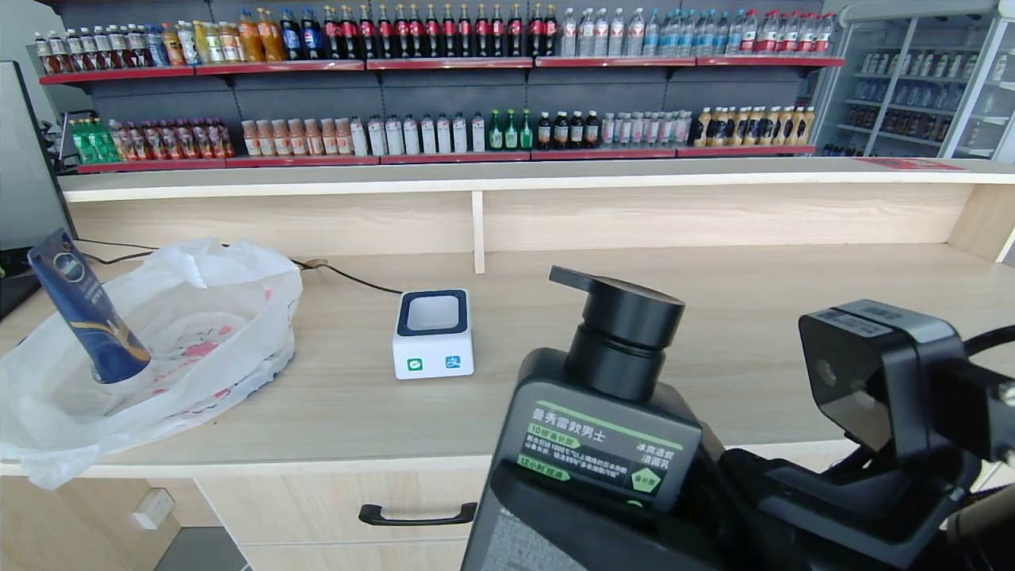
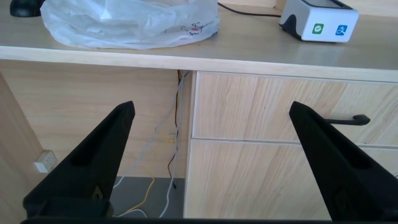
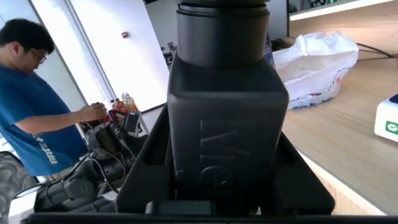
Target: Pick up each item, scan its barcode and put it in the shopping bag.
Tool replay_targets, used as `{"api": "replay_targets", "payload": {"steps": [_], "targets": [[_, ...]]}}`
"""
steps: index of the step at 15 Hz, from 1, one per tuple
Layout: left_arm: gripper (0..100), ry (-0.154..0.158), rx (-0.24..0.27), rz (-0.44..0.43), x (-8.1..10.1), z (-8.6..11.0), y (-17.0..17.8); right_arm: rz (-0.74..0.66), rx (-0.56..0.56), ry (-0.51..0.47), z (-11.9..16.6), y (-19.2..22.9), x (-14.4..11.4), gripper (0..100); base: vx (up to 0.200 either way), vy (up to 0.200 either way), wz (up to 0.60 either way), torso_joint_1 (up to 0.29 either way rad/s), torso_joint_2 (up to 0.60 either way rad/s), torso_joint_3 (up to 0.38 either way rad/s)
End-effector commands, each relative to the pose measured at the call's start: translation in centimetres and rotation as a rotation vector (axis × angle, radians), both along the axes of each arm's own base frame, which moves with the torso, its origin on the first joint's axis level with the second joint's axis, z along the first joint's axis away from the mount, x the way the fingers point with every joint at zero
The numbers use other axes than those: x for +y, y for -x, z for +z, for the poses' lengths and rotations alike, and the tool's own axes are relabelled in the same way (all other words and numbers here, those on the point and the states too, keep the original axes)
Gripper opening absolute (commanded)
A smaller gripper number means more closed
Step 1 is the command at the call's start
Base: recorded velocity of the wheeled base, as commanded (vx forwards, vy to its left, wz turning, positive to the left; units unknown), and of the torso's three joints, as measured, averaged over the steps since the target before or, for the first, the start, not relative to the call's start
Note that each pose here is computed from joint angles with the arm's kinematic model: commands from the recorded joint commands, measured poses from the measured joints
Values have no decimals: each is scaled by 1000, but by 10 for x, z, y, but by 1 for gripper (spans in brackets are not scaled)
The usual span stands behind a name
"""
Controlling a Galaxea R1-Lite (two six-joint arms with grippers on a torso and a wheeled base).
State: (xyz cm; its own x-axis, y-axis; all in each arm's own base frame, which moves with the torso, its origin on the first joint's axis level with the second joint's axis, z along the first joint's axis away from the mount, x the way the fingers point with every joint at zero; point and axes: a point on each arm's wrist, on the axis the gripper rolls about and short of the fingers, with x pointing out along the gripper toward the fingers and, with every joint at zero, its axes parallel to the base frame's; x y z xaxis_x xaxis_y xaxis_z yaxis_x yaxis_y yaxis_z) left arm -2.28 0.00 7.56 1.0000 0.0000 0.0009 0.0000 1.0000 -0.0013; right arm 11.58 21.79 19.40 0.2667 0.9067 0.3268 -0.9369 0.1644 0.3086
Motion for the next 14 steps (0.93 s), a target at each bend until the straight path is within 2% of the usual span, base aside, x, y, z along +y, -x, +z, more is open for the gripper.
{"api": "replay_targets", "payload": {"steps": [1, 6, 8, 14], "targets": [[100, 0, -1, 2, 0, 0, 0, -22, -23, 41, -8, 0, -5, 0, 0, 0, 0, 0, 0, 0], [100, 0, -1, 0, 0, 0, 0, -189, -163, 109, -11, -24, -19, 0, 0, 0, 0, 0, 0, 0], [100, 0, -1, 2, 0, 0, 0, -314, -282, 151, -7, -40, -32, 0, 0, 0, 0, 0, 0, 0], [100, 0, -1, 0, 0, 0, 0, -606, -464, 211, 8, -84, -62, 0, 0, 0, 0, 0, 0, 0]]}}
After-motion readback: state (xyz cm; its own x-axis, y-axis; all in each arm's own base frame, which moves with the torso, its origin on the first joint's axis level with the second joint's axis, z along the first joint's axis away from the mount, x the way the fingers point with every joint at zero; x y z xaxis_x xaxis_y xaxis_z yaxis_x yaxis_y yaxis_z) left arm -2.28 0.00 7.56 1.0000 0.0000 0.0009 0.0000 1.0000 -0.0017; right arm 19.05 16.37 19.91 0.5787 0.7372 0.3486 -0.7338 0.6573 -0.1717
